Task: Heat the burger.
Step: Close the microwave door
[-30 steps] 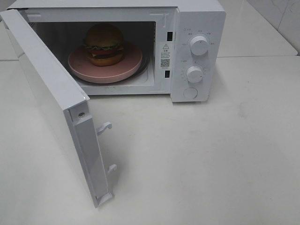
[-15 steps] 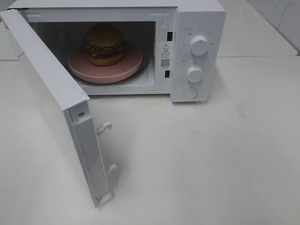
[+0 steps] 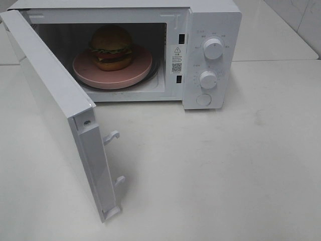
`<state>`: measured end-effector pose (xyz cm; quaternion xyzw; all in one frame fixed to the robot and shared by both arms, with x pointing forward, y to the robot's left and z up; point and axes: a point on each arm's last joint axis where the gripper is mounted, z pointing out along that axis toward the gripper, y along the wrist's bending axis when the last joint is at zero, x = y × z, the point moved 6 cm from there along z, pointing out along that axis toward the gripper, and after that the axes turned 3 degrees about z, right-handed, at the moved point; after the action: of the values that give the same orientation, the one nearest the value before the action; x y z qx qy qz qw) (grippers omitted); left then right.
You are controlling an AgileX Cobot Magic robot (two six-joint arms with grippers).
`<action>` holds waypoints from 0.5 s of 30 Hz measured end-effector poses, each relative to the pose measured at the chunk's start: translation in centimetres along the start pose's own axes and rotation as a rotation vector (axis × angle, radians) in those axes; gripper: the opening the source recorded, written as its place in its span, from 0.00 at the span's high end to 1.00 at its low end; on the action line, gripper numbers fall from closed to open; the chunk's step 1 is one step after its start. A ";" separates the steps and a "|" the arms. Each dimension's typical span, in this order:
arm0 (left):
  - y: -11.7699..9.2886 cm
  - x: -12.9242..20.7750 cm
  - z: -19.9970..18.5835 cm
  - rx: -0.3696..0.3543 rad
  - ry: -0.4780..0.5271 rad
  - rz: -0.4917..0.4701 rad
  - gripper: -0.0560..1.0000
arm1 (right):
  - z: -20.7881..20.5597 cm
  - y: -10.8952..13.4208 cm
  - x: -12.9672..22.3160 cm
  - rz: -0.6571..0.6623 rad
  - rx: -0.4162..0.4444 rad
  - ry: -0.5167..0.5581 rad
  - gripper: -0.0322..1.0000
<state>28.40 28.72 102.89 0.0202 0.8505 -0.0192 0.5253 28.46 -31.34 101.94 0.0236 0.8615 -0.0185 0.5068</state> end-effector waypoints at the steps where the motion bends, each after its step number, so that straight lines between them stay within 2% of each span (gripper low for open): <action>1: 0.0 0.0 0.0 0.000 0.000 0.000 0.02 | 0.0 0.0 0.0 0.000 0.000 0.000 0.23; 15: 0.0 0.0 0.0 0.000 0.000 0.000 0.02 | 0.0 0.0 0.0 0.000 0.000 0.000 0.23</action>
<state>28.40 28.72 102.89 0.0202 0.8505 -0.0192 0.5253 28.46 -31.34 101.94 0.0236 0.8615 -0.0185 0.5068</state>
